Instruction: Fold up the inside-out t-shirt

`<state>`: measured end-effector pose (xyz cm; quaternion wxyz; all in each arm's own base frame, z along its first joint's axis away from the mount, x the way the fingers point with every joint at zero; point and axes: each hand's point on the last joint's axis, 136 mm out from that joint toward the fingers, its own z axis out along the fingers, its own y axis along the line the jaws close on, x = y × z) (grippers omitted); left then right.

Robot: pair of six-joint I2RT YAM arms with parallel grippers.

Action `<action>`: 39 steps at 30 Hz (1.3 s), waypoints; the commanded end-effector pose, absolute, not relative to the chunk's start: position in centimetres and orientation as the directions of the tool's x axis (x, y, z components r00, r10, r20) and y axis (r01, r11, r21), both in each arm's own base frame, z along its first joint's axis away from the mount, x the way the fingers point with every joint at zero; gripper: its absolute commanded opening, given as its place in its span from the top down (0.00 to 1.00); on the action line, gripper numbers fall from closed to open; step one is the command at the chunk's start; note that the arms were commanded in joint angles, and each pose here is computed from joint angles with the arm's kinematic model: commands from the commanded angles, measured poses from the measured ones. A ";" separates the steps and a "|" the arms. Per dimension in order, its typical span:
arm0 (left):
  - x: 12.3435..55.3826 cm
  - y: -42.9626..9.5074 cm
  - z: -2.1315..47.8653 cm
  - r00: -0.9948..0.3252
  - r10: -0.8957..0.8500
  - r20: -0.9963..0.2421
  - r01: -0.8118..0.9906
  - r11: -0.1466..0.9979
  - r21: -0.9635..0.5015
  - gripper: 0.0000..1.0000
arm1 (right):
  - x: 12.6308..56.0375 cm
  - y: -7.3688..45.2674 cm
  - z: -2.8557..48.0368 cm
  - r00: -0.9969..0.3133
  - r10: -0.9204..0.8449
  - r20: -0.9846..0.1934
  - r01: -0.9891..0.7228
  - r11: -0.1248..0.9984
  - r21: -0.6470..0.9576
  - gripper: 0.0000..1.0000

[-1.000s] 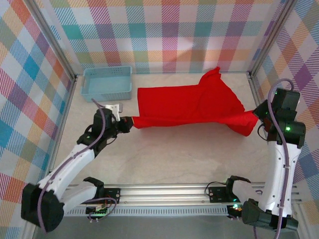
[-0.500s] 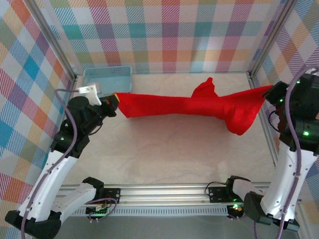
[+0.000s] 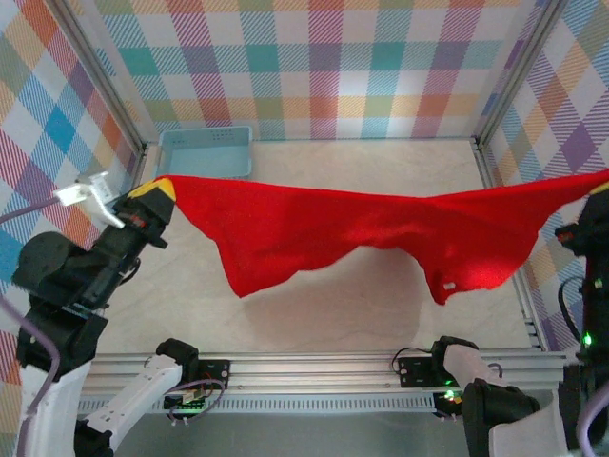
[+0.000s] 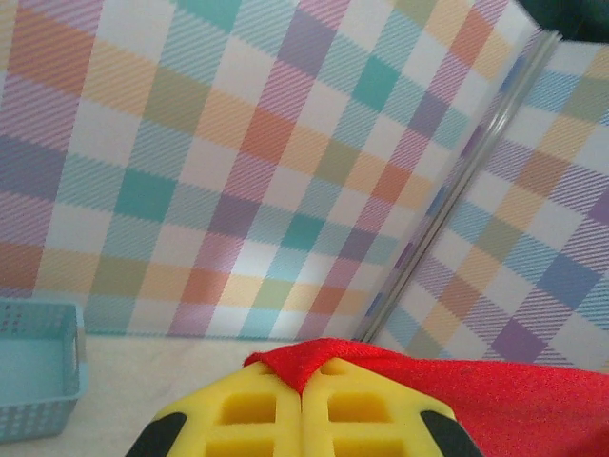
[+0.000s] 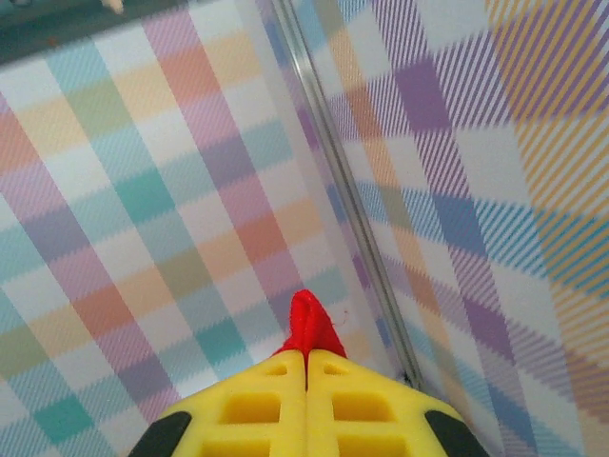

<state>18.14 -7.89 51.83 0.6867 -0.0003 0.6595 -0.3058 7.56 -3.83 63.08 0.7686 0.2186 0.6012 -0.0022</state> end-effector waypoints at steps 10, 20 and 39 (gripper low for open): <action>28.3 -9.9 46.9 -0.241 -0.308 -0.920 0.239 0.900 -0.364 1.00 | 22.0 -5.7 60.4 0.035 0.255 -0.966 0.256 0.932 0.255 1.00; 42.0 -12.4 42.2 -0.363 -0.291 -0.885 0.080 0.937 -0.341 1.00 | 33.3 -8.1 57.2 -0.064 0.323 -0.944 0.275 0.915 0.294 1.00; 44.7 -12.3 56.2 -0.047 -0.277 -0.960 0.316 0.907 -0.277 1.00 | 31.7 -5.8 68.5 0.289 0.210 -0.934 0.063 0.969 0.238 1.00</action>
